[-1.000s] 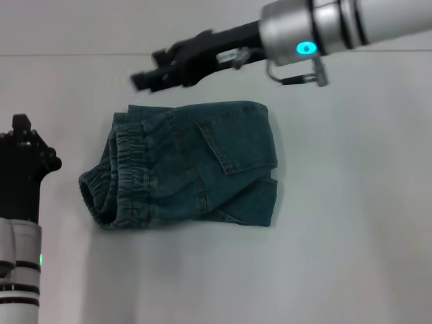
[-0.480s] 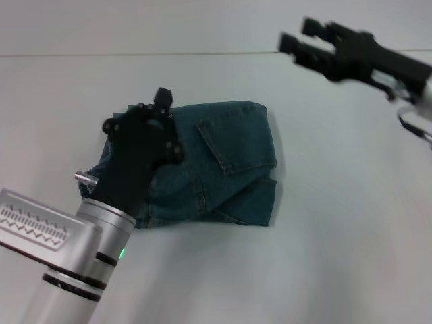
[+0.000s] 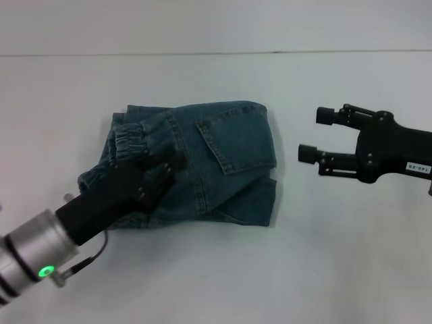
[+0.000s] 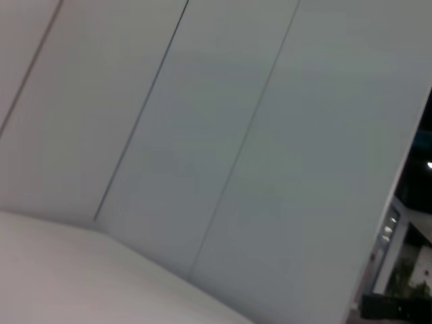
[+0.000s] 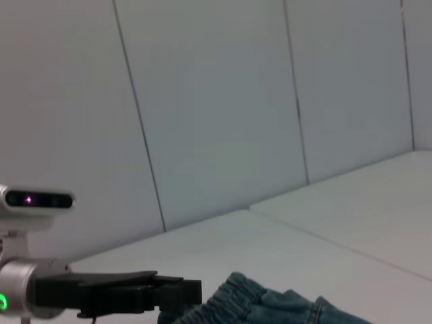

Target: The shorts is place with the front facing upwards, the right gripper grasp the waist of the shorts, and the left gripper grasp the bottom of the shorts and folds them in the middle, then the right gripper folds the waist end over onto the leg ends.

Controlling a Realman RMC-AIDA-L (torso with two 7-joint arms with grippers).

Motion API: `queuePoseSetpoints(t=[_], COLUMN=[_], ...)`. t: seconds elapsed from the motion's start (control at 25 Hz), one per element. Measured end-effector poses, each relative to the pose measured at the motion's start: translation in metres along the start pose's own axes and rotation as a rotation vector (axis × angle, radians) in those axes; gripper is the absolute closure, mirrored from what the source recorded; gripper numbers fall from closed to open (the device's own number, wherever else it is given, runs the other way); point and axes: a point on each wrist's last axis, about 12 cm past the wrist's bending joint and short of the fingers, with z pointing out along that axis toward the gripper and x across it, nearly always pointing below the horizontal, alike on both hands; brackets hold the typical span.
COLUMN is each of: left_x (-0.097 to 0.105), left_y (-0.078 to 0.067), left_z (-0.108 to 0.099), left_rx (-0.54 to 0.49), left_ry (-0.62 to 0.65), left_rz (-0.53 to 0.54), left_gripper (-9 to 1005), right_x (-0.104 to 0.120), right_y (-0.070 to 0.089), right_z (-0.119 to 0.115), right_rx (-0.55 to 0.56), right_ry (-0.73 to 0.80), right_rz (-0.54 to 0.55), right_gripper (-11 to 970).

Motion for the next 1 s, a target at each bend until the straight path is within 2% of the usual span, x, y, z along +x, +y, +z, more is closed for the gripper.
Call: queuePoseSetpoints(t=[0.12,0.28,0.44,0.92,1.0], left_x=[-0.004,-0.014,-0.024,-0.027,-0.026], left_y=[0.009,0.018,0.018,0.018,0.018], left_z=[-0.014,-0.024,-0.037,-0.050,-0.050], left_rx=[0.007,0.007,0.003,-0.020,-0.020], left_ry=[0.092,0.216,0.169,0.152,0.154], left_rz=[0.006,0.079,0.146,0.236,0.236], left_gripper=[815,726,580,81,56], right_x=[0.000,-0.001,-0.001,0.001,0.002], right_y=[0.000,0.000,0.000,0.003,0.003], right_z=[0.003,0.010,0.016,0.027,0.028], right_rx=[-0.009,-0.022,-0.028,-0.051,-0.052], right_ry=[0.025,0.041,0.049,0.080,0.092], right_rz=[-0.008,-0.012,-0.011,-0.020,-0.018], right_gripper=[120,74,15,15,15])
